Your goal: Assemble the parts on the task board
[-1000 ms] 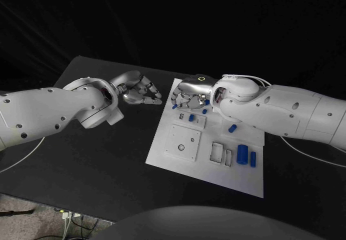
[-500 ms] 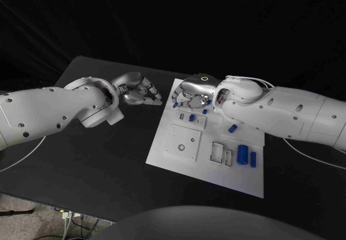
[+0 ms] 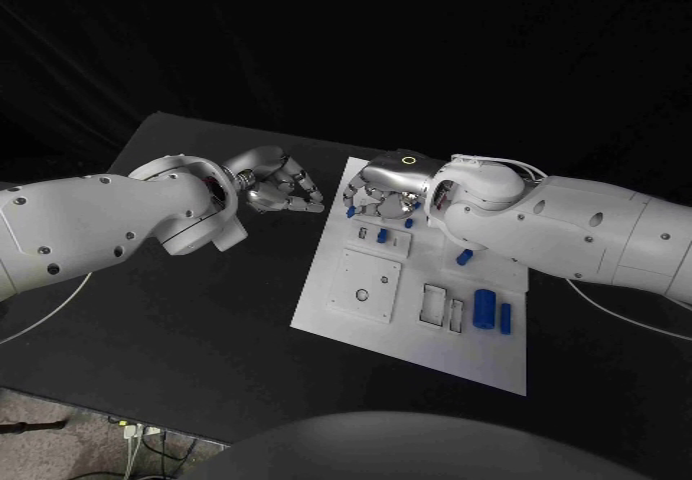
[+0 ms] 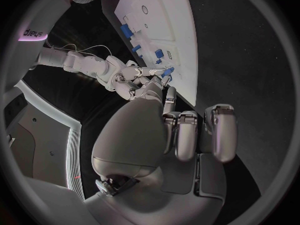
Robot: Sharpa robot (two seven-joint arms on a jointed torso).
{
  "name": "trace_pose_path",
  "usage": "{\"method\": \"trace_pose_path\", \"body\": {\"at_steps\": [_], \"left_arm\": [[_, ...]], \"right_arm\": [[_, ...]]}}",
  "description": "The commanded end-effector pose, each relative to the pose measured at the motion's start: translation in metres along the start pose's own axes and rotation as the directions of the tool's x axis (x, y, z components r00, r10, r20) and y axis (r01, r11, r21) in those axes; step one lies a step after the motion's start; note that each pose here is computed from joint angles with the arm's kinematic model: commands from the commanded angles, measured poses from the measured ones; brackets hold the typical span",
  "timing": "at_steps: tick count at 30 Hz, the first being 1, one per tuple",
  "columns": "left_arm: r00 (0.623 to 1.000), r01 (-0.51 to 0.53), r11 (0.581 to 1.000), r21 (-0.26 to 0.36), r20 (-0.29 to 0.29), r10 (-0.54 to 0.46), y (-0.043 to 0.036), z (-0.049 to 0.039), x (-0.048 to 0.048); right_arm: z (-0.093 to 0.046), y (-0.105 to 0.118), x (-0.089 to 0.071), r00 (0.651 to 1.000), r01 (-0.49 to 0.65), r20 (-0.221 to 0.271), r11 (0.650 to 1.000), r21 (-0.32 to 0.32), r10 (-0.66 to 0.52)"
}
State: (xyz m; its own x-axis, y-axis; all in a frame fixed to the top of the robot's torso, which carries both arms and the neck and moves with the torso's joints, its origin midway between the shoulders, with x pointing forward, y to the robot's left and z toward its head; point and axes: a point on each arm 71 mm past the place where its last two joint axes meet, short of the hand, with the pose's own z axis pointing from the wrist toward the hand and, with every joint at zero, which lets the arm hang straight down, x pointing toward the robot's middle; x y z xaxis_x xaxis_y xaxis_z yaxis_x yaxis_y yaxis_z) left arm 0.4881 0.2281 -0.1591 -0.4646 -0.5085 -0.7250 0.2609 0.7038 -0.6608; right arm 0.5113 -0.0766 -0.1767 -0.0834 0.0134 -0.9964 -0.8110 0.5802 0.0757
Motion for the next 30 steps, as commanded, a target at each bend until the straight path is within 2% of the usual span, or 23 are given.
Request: {"method": "trace_pose_path", "body": {"at_steps": [1, 30], "left_arm": [[1.000, -0.002, 1.000, 0.001, -0.026, 0.002, -0.0015, 0.0010, 0.0027], [0.998, -0.003, 1.000, -0.010, -0.055, 0.002, -0.0015, 0.0037, 0.0064]], "right_arm": [[0.000, 0.000, 0.003, 1.000, 0.014, -0.019, 1.000, 0.002, -0.014], [-0.008, -0.005, 0.018, 0.998, -0.023, -0.057, 0.999, 0.024, 0.025]]}}
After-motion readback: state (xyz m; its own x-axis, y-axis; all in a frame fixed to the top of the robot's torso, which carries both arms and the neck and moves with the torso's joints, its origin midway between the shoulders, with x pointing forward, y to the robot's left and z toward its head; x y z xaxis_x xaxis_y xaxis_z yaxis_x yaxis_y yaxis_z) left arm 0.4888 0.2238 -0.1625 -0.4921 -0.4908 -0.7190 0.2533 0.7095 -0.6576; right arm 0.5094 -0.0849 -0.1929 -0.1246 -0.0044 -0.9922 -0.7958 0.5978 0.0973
